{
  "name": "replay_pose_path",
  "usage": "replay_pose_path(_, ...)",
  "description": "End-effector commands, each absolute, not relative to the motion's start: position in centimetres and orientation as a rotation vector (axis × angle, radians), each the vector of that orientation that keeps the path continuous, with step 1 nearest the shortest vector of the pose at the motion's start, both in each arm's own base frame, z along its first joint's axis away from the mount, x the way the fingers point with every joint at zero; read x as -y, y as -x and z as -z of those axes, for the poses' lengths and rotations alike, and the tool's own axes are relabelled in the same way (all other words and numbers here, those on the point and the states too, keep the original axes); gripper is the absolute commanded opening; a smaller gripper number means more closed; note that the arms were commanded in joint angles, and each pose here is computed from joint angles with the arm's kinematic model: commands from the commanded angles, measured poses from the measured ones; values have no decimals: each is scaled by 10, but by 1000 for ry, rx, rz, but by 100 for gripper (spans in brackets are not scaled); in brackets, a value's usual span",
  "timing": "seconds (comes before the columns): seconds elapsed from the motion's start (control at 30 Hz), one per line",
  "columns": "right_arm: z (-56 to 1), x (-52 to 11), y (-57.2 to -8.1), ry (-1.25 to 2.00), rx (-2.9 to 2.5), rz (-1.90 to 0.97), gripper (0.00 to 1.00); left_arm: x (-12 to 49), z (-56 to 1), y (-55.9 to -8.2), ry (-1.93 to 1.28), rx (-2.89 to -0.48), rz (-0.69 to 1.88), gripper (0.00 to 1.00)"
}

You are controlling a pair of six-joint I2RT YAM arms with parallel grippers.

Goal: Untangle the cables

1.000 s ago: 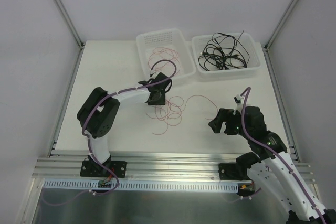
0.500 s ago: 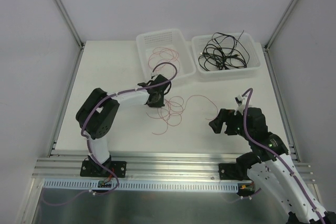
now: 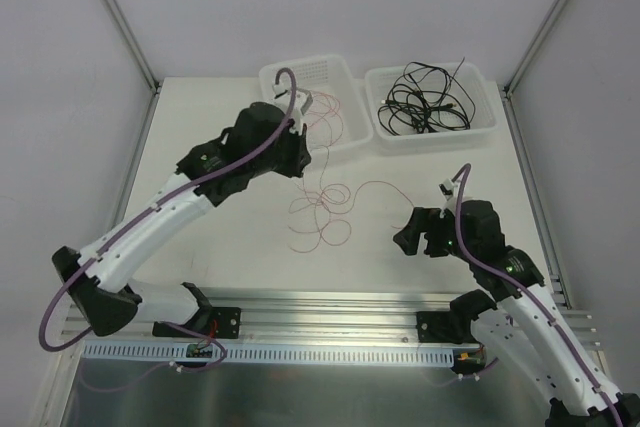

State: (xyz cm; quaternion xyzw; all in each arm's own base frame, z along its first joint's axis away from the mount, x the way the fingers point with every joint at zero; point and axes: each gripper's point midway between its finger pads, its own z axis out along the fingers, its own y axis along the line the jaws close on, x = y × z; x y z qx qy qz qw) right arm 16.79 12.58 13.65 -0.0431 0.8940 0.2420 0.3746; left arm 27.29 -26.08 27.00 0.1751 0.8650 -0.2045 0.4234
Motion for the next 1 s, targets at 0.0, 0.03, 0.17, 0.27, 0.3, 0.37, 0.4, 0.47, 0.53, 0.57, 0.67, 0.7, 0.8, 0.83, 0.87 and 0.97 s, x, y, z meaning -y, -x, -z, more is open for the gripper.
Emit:
replay_pose_path(0.0, -172, -144, -176, 194, -2177, -721, 97, 248, -338, -247, -573, -2031, 579, 0)
replay_pose_path(0.03, -174, -146, -176, 203, -2172, -730, 97, 247, -374, -238, -573, -1954, 636, 0)
replay_pose_path(0.17, -184, -155, -178, 265, -2136, -776, 97, 247, -450, -216, -593, -1774, 777, 0)
replay_pose_path(0.27, -195, -165, -177, 320, -2090, -835, 97, 251, -477, -209, -603, -1723, 835, 0)
replay_pose_path(0.3, -201, -171, -175, 357, -2060, -875, 97, 252, -481, -208, -604, -1719, 846, 0)
replay_pose_path(0.37, -209, -178, -173, 408, -2023, -908, 97, 257, -490, -206, -601, -1712, 886, 0)
replay_pose_path(0.4, -215, -183, -171, 449, -1990, -935, 97, 262, -491, -204, -614, -1713, 914, 0)
replay_pose_path(0.47, -218, -188, -169, 506, -1957, -946, 97, 265, -503, -199, -616, -1689, 958, 0)
replay_pose_path(0.53, -226, -194, -169, 539, -1915, -976, 97, 267, -515, -195, -625, -1661, 990, 0)
replay_pose_path(0.57, -224, -196, -170, 577, -1897, -967, 97, 268, -517, -194, -618, -1658, 999, 0)
replay_pose_path(0.67, -231, -209, -178, 615, -1833, -997, 97, 267, -525, -191, -618, -1637, 1014, 0)
replay_pose_path(0.7, -227, -213, -182, 610, -1856, -1013, 97, 267, -525, -192, -620, -1639, 1012, 0)
replay_pose_path(0.8, -223, -220, -188, 611, -1881, -1026, 97, 267, -525, -198, -598, -1640, 987, 0)
replay_pose_path(0.83, -223, -221, -189, 608, -1880, -1022, 97, 266, -530, -199, -592, -1629, 986, 0)
replay_pose_path(0.87, -222, -221, -190, 604, -1881, -1012, 97, 265, -533, -200, -588, -1620, 979, 0)
replay_pose_path(0.97, -217, -216, -190, 551, -1905, -985, 97, 264, -551, -208, -557, -1579, 955, 0)
